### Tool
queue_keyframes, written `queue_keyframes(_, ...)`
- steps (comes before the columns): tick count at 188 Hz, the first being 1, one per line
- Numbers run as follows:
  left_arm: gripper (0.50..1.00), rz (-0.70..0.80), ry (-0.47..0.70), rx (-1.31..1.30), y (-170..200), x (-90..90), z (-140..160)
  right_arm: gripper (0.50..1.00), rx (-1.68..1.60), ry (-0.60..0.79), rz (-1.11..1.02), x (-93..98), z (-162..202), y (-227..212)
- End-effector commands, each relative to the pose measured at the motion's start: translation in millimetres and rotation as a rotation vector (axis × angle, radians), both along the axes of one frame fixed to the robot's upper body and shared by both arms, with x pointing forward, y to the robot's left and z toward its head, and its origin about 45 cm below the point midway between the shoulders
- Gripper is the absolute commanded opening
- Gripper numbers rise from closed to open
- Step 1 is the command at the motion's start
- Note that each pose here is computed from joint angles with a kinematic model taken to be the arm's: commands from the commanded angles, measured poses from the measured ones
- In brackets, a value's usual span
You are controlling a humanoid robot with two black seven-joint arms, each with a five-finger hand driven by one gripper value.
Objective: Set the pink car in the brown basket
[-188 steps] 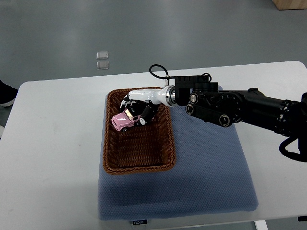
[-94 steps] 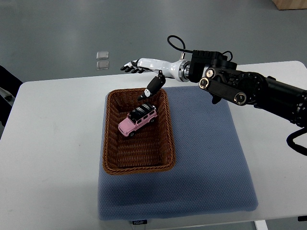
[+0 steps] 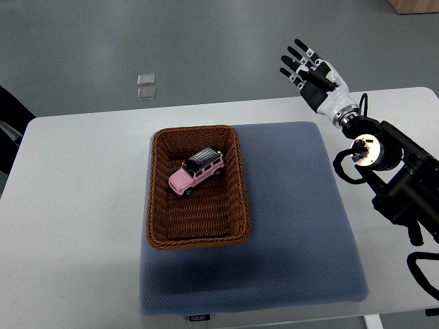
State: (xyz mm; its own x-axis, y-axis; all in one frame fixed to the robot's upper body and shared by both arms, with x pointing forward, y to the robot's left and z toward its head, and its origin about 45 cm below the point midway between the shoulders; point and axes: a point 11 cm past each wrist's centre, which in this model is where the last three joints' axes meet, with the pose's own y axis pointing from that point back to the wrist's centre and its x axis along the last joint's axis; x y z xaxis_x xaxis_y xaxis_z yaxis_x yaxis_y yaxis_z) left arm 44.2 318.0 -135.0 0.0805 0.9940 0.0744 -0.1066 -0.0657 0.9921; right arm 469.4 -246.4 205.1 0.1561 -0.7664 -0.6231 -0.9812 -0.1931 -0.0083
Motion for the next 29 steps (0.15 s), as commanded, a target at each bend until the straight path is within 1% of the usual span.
queue_keyframes(1, 1.000, 0.000, 0.000, 0.000, 0.1, 0.0, 0.0, 0.913, 0.065, 0.022, -0.071, -9.3, -19.9, -11.4)
queue_keyframes(29, 1.000, -0.001, 0.000, 0.000, 0.1, -0.1, 0.0, 0.913, 0.072, 0.032, -0.079, -12.1, -26.1, -11.0)
